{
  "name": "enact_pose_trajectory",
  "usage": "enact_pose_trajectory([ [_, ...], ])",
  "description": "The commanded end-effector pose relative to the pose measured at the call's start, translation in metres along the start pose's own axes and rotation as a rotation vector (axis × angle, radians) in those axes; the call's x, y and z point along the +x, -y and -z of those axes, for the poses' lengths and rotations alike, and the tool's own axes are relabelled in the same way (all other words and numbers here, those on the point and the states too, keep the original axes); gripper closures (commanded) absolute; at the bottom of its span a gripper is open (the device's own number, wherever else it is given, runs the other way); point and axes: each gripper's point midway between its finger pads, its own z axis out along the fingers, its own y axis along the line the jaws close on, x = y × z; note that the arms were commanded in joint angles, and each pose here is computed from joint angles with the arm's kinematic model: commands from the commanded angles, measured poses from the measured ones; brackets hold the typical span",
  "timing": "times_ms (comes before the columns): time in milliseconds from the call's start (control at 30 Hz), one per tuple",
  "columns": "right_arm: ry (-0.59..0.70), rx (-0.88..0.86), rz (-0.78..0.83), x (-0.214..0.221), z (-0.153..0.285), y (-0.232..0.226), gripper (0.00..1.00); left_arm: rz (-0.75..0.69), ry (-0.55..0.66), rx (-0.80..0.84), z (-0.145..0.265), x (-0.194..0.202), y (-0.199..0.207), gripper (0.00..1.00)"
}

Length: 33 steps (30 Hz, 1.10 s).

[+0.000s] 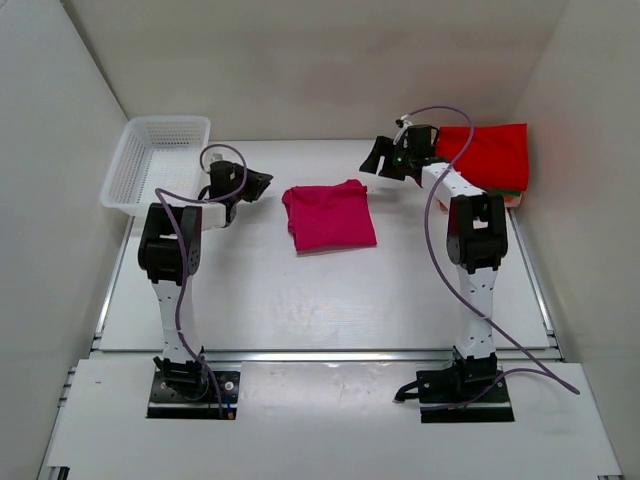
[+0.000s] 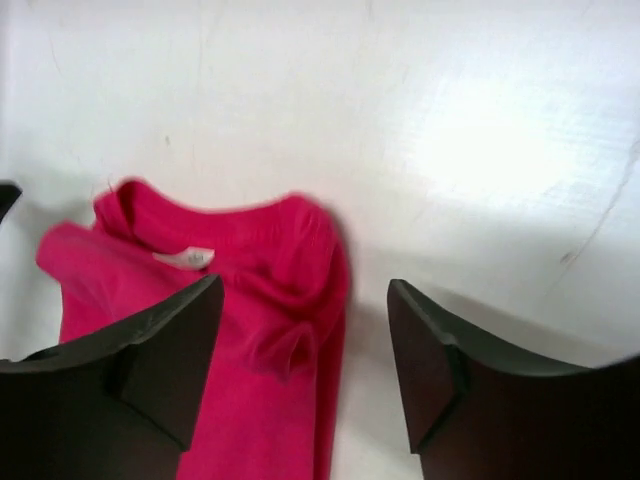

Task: Fold and stack the t-shirts
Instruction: Fold the long partially folded tshirt into a neat square

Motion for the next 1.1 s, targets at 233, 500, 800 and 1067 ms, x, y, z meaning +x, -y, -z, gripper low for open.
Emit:
enact_pose_trajectory([
  [233,0.147,-0.044,0.04,-0.042,0.031,-0.009,0.21,-0.063,-0.032,0.34,0.041,0.004,0.123,0.63],
  [500,0.088,-0.05,0.013,0.007,0.051,-0.008,0.21,0.022,-0.313,0.372,0.035,0.114,0.112,0.68],
  [800,-0.064,0.003,0.017,0.061,0.04,-0.017,0.12,0.063,-0.178,-0.028,0.021,0.094,-0.012,0.68],
  [1067,-0.296,-0.003,0.025,0.103,0.02,-0.048,0.07,0.123,-0.252,-0.189,0.019,0.096,-0.06,0.69],
])
